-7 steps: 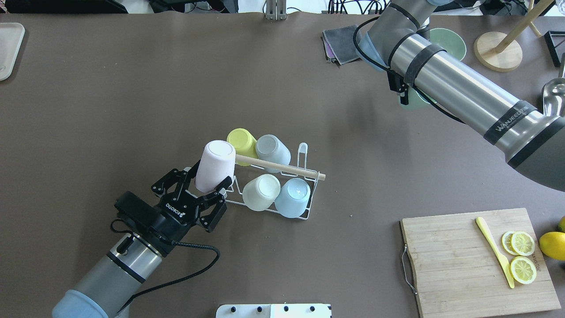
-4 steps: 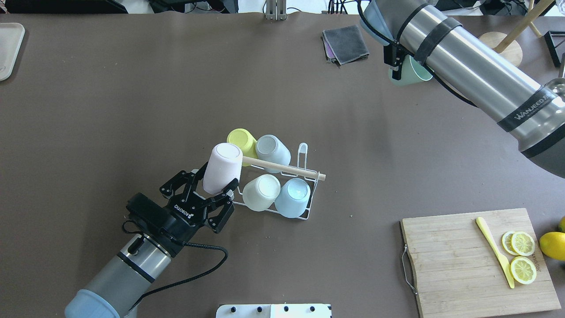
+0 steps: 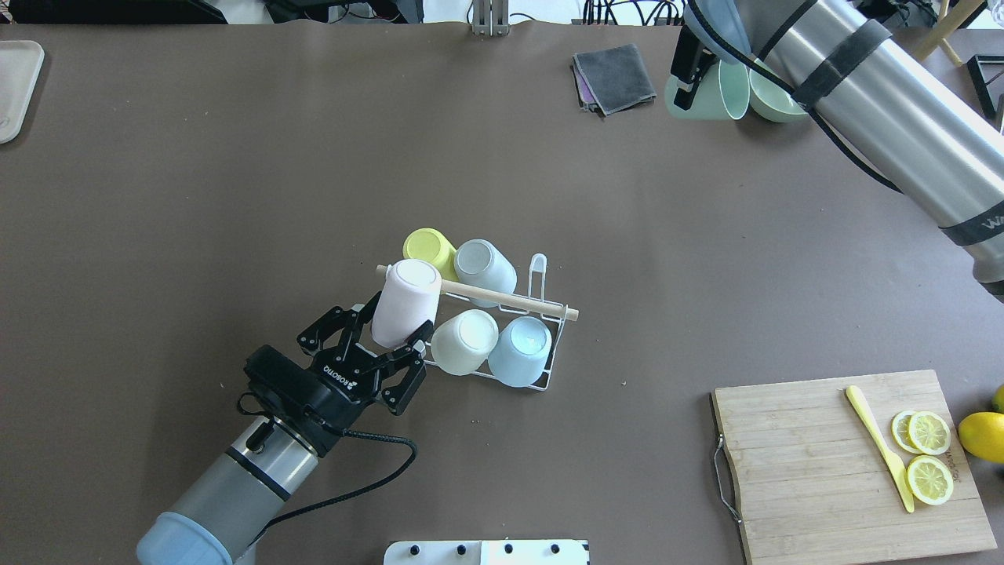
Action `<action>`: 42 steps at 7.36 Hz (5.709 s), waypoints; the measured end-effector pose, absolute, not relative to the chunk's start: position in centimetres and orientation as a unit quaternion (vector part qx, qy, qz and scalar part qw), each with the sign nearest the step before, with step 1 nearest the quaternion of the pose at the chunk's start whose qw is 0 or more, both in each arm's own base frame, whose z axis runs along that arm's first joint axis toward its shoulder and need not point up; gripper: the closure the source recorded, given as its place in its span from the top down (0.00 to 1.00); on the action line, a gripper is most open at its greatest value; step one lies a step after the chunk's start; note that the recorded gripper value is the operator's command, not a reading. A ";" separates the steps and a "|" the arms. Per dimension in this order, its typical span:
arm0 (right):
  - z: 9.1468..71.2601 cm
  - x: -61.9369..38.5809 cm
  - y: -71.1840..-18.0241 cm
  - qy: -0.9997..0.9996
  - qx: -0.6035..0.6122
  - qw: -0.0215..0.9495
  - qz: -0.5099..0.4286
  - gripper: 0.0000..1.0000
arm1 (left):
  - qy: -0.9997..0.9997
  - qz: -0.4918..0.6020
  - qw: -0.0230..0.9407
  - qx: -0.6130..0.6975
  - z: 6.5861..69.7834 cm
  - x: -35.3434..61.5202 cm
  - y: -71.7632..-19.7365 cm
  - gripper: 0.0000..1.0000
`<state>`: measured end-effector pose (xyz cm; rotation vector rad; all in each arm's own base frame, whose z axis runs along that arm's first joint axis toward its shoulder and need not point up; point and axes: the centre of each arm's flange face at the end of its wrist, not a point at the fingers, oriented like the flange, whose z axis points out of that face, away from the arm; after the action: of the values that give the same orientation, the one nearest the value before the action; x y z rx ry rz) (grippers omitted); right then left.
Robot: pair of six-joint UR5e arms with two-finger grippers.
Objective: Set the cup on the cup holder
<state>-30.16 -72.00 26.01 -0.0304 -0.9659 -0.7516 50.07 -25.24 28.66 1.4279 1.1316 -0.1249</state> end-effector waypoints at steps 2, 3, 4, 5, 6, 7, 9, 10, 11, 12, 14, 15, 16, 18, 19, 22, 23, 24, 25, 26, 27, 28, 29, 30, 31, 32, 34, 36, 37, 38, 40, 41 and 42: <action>25.0 -29.9 -71.4 -0.480 0.025 0.805 -0.348 0.00 | 0.489 -0.049 0.613 0.619 29.0 50.4 -25.2 0.98; 24.1 -29.7 -71.0 -0.486 0.046 0.804 -0.338 0.00 | 0.489 -0.047 0.614 0.618 29.0 50.5 -25.2 0.99; 23.2 -29.7 -70.5 -0.494 0.067 0.803 -0.327 0.00 | 0.489 -0.047 0.614 0.618 29.0 50.5 -25.2 0.98; 23.2 -30.0 -69.5 -0.502 0.092 0.799 -0.319 0.00 | 0.489 -0.047 0.614 0.618 29.0 50.5 -25.1 0.99; 24.5 -30.8 -68.5 -0.509 0.124 0.791 -0.316 0.00 | 0.492 -0.051 0.611 0.618 28.7 50.0 -25.2 0.99; 25.9 -32.0 -67.2 -0.515 0.162 0.783 -0.309 0.00 | 0.491 -0.052 0.610 0.620 28.6 48.7 -25.3 0.98; 25.7 -35.7 -64.3 -0.528 0.233 0.767 -0.279 0.00 | 0.475 0.001 0.635 0.609 31.0 45.0 -26.2 0.99; 24.9 -37.0 -62.9 -0.541 0.268 0.752 -0.266 0.00 | 0.472 0.042 0.656 0.588 31.8 42.9 -28.1 0.98; 24.1 -37.9 -61.1 -0.565 0.304 0.727 -0.244 0.00 | 0.473 0.088 0.688 0.544 32.6 40.2 -31.4 0.98; 23.9 -38.6 -59.0 -0.595 0.340 0.695 -0.218 0.00 | 0.475 0.123 0.721 0.489 33.9 36.7 -34.9 0.99; 24.5 -38.4 -56.0 -0.636 0.403 0.625 -0.206 0.00 | 0.464 0.159 0.795 0.358 37.5 29.8 -40.3 0.99; 24.4 -38.3 -54.7 -0.650 0.428 0.590 -0.215 0.00 | 0.457 0.154 0.831 0.276 39.8 26.5 -42.0 0.99; 24.4 -38.6 -53.6 -0.659 0.449 0.561 -0.220 0.00 | 0.446 0.133 0.864 0.191 42.1 23.5 -43.2 0.98; 25.0 -40.7 -51.6 -0.662 0.504 0.509 -0.217 0.00 | 0.398 0.048 0.916 0.029 47.4 18.5 -44.7 0.99; 25.3 -41.5 -50.6 -0.664 0.525 0.488 -0.213 0.00 | 0.373 0.001 0.928 -0.022 49.3 15.9 -45.3 0.98; 26.8 -44.8 -47.2 -0.674 0.542 0.463 -0.193 0.00 | 0.311 -0.123 0.933 -0.135 53.1 8.6 -45.4 0.98; 27.3 -46.1 -46.1 -0.677 0.543 0.459 -0.192 0.00 | 0.295 -0.165 0.926 -0.167 54.1 5.8 -45.1 0.99; 27.6 -46.9 -45.3 -0.678 0.543 0.457 -0.191 0.00 | 0.281 -0.208 0.915 -0.198 55.0 2.9 -44.6 0.98; 27.7 -47.4 -44.9 -0.679 0.541 0.457 -0.191 0.00 | 0.272 -0.250 0.902 -0.223 55.8 0.0 -44.0 0.99; 28.0 -47.7 -44.5 -0.681 0.539 0.456 -0.192 0.00 | 0.268 -0.289 0.887 -0.242 56.7 -3.0 -43.3 0.99; 28.6 -47.9 -44.1 -0.683 0.538 0.454 -0.194 0.00 | 0.272 -0.317 0.873 -0.252 57.6 -5.2 -42.5 0.99; 29.1 -47.9 -43.8 -0.685 0.538 0.452 -0.194 0.00 | 0.290 -0.334 0.863 -0.246 58.5 -6.7 -41.6 0.99; 29.3 -48.1 -43.7 -0.685 0.537 0.452 -0.195 0.00 | 0.317 -0.340 0.857 -0.223 59.3 -7.8 -40.8 0.98; 29.6 -48.2 -43.6 -0.686 0.536 0.452 -0.196 0.00 | 0.345 -0.323 0.860 -0.190 60.2 -8.3 -40.0 0.98; 29.9 -48.4 -43.5 -0.686 0.535 0.452 -0.196 0.00 | 0.365 -0.272 0.877 -0.151 61.6 -8.5 -39.1 0.99; 30.3 -48.4 -43.4 -0.687 0.534 0.451 -0.197 0.00 | 0.381 -0.196 0.897 -0.107 63.4 -9.3 -38.2 0.99; 31.2 -48.1 -43.2 -0.689 0.537 0.445 -0.197 0.00 | 0.395 -0.068 0.915 -0.037 65.3 -11.2 -37.8 0.98; 32.1 -47.6 -42.9 -0.691 0.539 0.440 -0.197 0.49 | 0.395 -0.011 0.919 0.000 64.6 -11.8 -38.6 0.99; 32.4 -47.5 -42.8 -0.692 0.537 0.440 -0.197 0.99 | 0.394 -0.003 0.919 0.007 64.4 -11.8 -38.9 0.98; 32.6 -47.5 -42.7 -0.693 0.536 0.441 -0.196 1.00 | 0.392 0.001 0.920 0.010 64.2 -11.9 -39.1 0.99; 33.0 -47.2 -42.6 -0.693 0.540 0.436 -0.193 1.00 | 0.374 0.005 0.928 0.008 64.5 -12.1 -39.3 0.99; 33.0 -47.0 -42.6 -0.694 0.545 0.432 -0.189 1.00 | 0.365 0.005 0.931 0.005 64.7 -12.3 -39.2 0.99; 32.9 -46.8 -42.7 -0.693 0.550 0.429 -0.183 1.00 | 0.362 0.004 0.932 0.002 65.0 -12.3 -39.1 0.99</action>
<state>-46.79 -42.71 32.89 1.3715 -1.7294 -0.4559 -12.31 -39.14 65.02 0.0036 0.7409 0.0078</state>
